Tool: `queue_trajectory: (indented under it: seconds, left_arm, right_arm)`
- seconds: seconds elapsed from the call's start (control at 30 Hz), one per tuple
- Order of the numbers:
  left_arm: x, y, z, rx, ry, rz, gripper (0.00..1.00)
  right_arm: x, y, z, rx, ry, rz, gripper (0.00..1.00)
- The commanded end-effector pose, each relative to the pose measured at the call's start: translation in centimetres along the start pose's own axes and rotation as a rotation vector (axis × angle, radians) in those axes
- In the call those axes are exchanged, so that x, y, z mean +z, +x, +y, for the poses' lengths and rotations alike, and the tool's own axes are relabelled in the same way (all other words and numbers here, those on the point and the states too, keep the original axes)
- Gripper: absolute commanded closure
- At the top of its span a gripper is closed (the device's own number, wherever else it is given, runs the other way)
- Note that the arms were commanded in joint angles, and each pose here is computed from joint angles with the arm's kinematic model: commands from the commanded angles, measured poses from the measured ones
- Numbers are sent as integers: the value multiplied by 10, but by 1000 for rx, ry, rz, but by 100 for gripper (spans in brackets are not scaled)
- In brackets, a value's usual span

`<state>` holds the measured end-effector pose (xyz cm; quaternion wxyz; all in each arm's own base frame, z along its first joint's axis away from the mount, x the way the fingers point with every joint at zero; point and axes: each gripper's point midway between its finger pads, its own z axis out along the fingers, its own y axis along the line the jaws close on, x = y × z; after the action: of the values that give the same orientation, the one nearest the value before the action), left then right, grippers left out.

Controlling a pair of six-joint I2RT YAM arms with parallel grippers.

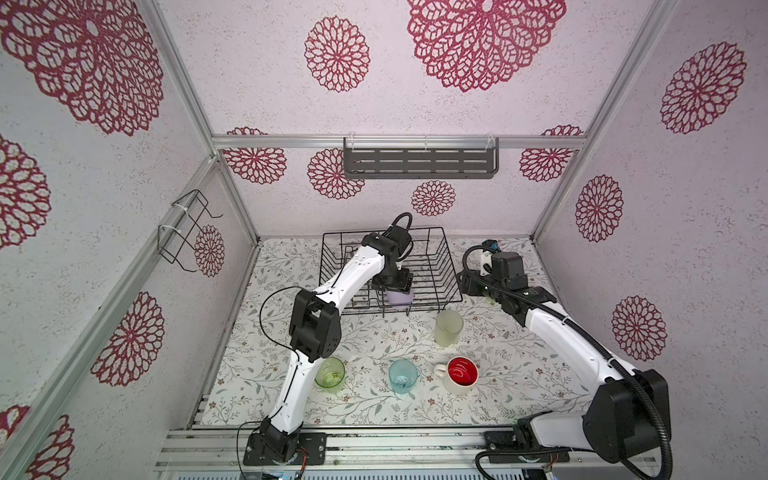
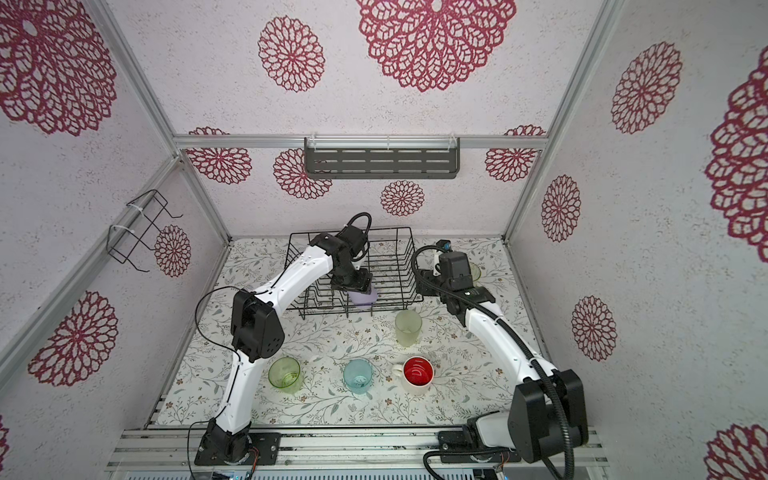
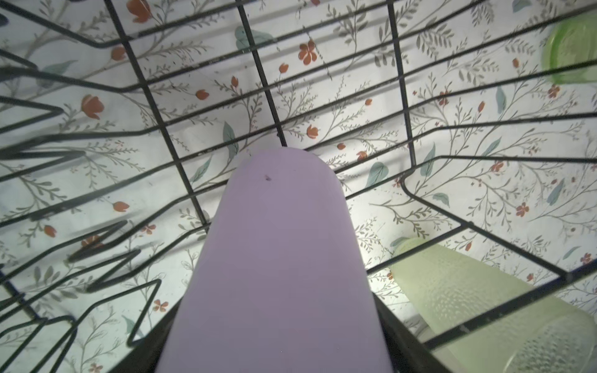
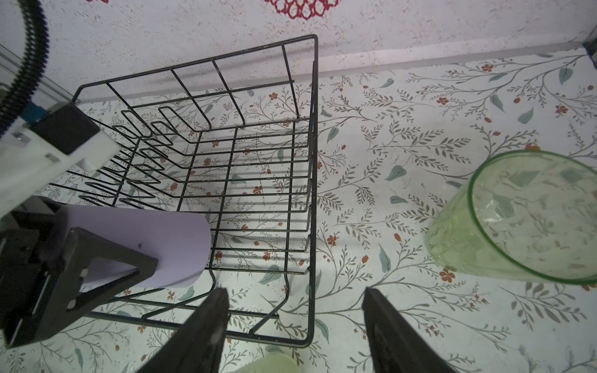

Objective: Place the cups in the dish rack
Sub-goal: 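Lower the lavender cup into the rack with the left gripper while the right arm withdraws, then open the left gripper to release the lavender cup upright in the rack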

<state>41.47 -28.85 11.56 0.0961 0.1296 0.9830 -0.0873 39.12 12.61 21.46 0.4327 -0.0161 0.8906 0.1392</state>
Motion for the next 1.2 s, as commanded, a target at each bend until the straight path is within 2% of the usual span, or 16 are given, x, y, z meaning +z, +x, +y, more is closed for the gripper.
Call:
queue_trajectory:
  seconds: [0.0, 0.17, 0.3, 0.57, 0.7, 0.87, 1.17]
  left_arm:
    - [0, 5, 9, 35, -42, 30, 29]
    - [3, 7, 8, 51, -47, 41, 26]
    - [1, 0, 11, 48, -72, 4, 19]
    - [1, -9, 5, 43, -52, -27, 14]
    - [1, -7, 1, 41, -24, -16, 15]
    - [-9, -20, -7, 26, 23, -81, 17]
    - [-13, -34, -3, -4, 7, -143, 21]
  right_arm:
    - [-12, -16, 1, -27, 6, -55, 31]
    - [-8, -12, 1, -25, 6, -39, 31]
    - [-7, -12, 2, -24, 4, -29, 31]
    - [-6, -7, -7, -46, 47, -22, 31]
    - [-5, -6, -8, -52, 55, -22, 31]
    - [-6, -6, -6, -53, 44, -21, 31]
    - [-8, -4, -7, -51, 42, -26, 31]
